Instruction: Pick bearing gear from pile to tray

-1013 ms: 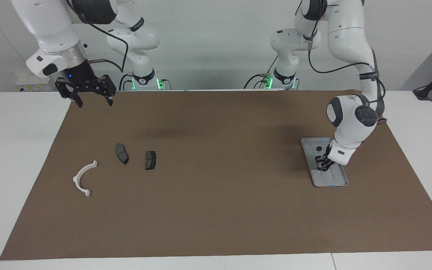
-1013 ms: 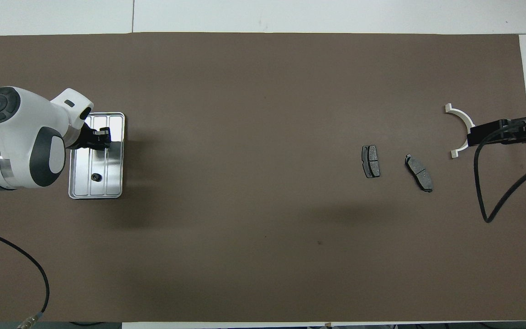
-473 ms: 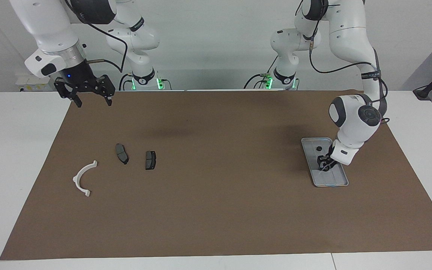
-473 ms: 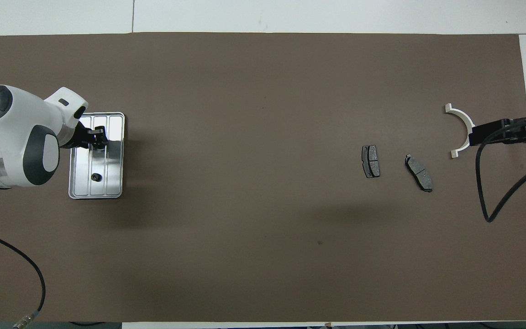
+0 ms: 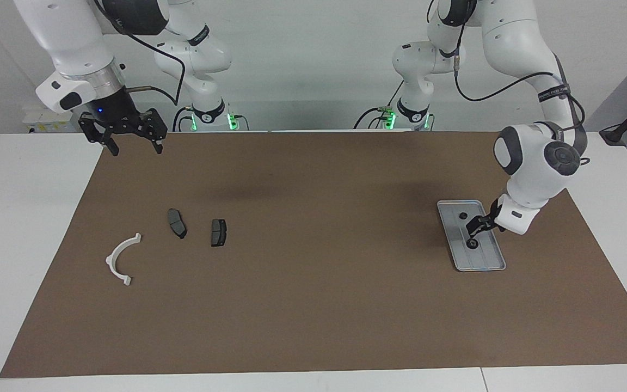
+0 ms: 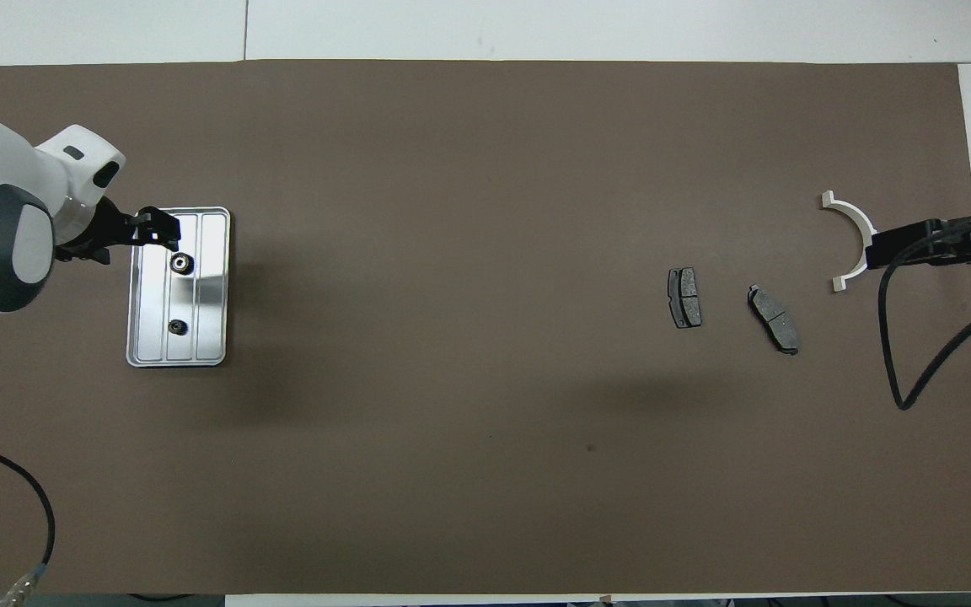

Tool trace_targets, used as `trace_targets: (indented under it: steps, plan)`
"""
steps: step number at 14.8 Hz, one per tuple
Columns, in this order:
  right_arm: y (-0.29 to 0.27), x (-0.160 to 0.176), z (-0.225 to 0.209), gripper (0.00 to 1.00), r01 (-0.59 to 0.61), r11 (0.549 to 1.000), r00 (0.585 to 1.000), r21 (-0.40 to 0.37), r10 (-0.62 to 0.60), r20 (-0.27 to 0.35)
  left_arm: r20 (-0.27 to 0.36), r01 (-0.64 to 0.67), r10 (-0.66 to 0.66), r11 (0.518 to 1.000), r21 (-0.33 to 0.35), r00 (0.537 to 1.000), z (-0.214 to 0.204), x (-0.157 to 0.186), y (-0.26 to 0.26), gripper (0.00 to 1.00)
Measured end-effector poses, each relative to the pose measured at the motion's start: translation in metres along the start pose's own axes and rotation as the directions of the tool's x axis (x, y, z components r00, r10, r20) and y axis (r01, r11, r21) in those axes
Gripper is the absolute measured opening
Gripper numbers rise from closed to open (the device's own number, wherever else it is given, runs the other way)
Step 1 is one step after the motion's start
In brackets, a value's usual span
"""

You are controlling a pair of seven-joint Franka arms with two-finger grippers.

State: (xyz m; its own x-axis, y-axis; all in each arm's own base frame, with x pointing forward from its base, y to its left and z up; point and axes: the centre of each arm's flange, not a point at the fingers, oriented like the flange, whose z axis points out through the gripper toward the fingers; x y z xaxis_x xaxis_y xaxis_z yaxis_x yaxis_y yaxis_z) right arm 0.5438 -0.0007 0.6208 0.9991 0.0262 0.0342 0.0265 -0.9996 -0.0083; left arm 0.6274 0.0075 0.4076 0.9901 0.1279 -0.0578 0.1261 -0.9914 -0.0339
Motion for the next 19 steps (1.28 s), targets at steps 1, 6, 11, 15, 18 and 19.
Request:
trace_targets:
  steps: [1,6,11,15,18,19]
  plan:
    - [0.000,0.000,0.000,1.00,0.000,1.000,1.000,0.000,0.000,0.000,0.003,0.007,-0.007,1.000,0.001,1.000,-0.027,-0.008,-0.005,1.00]
    - [0.000,0.000,0.000,1.00,0.000,1.000,1.000,0.000,0.000,0.000,0.044,-0.014,0.014,1.000,0.011,0.999,-0.140,-0.067,-0.002,1.00]
    - [0.000,0.000,0.000,1.00,0.000,1.000,1.000,0.000,0.000,0.000,0.064,-0.040,0.039,0.999,0.017,0.997,-0.154,-0.085,0.011,1.00]
    - [0.000,0.000,0.000,1.00,0.000,1.000,1.000,0.000,0.000,0.000,0.066,-0.041,0.040,0.999,0.017,0.997,-0.151,-0.085,0.011,1.00]
    - [0.000,0.000,0.000,1.00,0.000,1.000,1.000,0.000,0.000,0.000,0.037,-0.043,0.042,0.999,0.012,0.998,-0.156,-0.083,0.013,1.00]
    - [0.000,0.000,0.000,1.00,0.000,1.000,1.000,0.000,0.000,0.000,0.027,-0.043,0.043,0.999,0.006,0.999,-0.159,-0.082,0.014,1.00]
